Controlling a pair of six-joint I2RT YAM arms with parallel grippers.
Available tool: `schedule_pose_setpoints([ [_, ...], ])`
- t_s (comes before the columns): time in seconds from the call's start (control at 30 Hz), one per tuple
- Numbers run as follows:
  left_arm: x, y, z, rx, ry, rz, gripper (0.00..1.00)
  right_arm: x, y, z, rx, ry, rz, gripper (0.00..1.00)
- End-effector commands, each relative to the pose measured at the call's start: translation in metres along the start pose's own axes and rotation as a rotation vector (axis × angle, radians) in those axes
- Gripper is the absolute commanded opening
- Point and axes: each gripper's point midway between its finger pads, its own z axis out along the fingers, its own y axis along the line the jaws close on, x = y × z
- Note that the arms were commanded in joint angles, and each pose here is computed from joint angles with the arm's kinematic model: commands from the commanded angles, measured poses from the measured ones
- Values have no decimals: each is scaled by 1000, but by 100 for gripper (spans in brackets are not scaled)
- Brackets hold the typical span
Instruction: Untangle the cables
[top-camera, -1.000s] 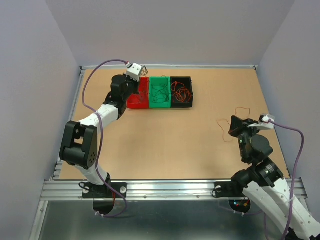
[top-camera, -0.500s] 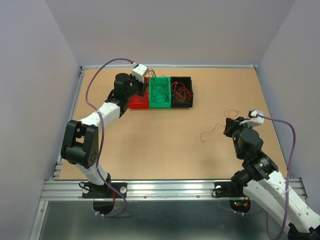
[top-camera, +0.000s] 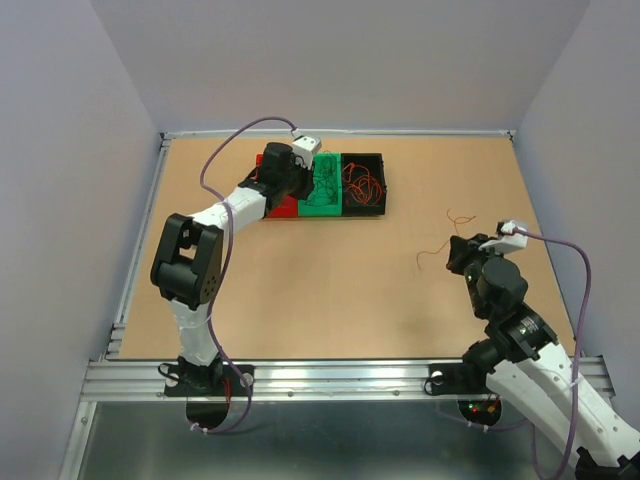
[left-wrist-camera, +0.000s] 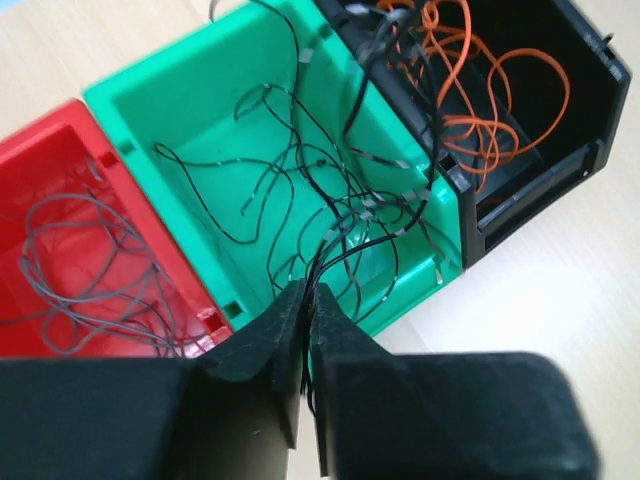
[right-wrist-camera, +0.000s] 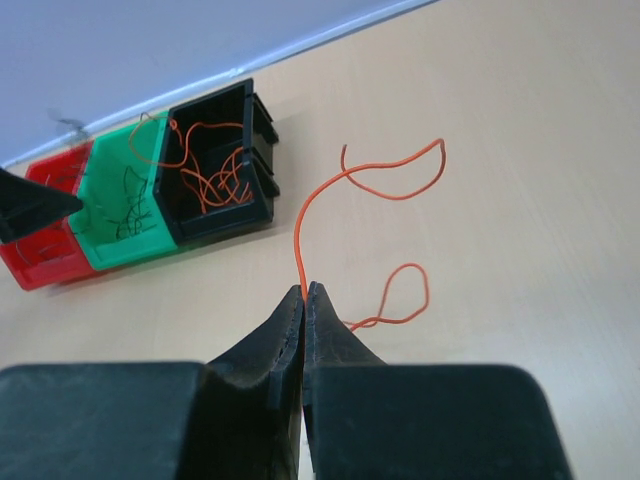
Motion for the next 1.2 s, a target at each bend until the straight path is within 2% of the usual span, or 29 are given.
schedule_pose_setpoints([
  [0.0, -25, -2, -3, -42, -31, -4, 30, -8, 27, 5, -108, -8, 7, 1],
  [0.03, -27, -1, -2, -45, -32, -5, 30, -8, 34, 7, -132, -4, 1, 1],
  [0.07, -27, -1, -3, -43, -32, -5, 39, -7, 46, 11, -177, 16, -15, 1],
  [0.17, -33, -2, -4, -43, -44, -5, 50, -9, 69, 27, -224, 19, -31, 1],
  [0.2, -37, 0, -5, -56, -52, -4, 52, -23, 83, 30, -263, -11, -16, 1],
  [0.4, -55, 3, -17, -80, -108, 23, 60, -43, 136, 60, -378, -30, -70, 1],
  [0.43, -54, 3, -20, -81, -108, 31, 60, -37, 142, 74, -374, -15, -85, 1],
  [0.47, -54, 2, -21, -78, -111, 38, 66, -50, 153, 77, -389, -40, -77, 0],
  [0.57, -50, 0, -24, -63, -94, 54, 73, -56, 172, 98, -403, -71, -86, 1],
  [0.73, -48, -3, -29, -54, -79, 63, 82, -72, 191, 124, -393, -134, -71, 1],
  [1.0, -24, -11, -7, -44, 13, 75, 82, -61, 206, 163, -364, -146, -109, 0],
  [1.17, -14, -16, 5, -19, 49, 73, 78, -42, 210, 188, -337, -129, -155, 1],
])
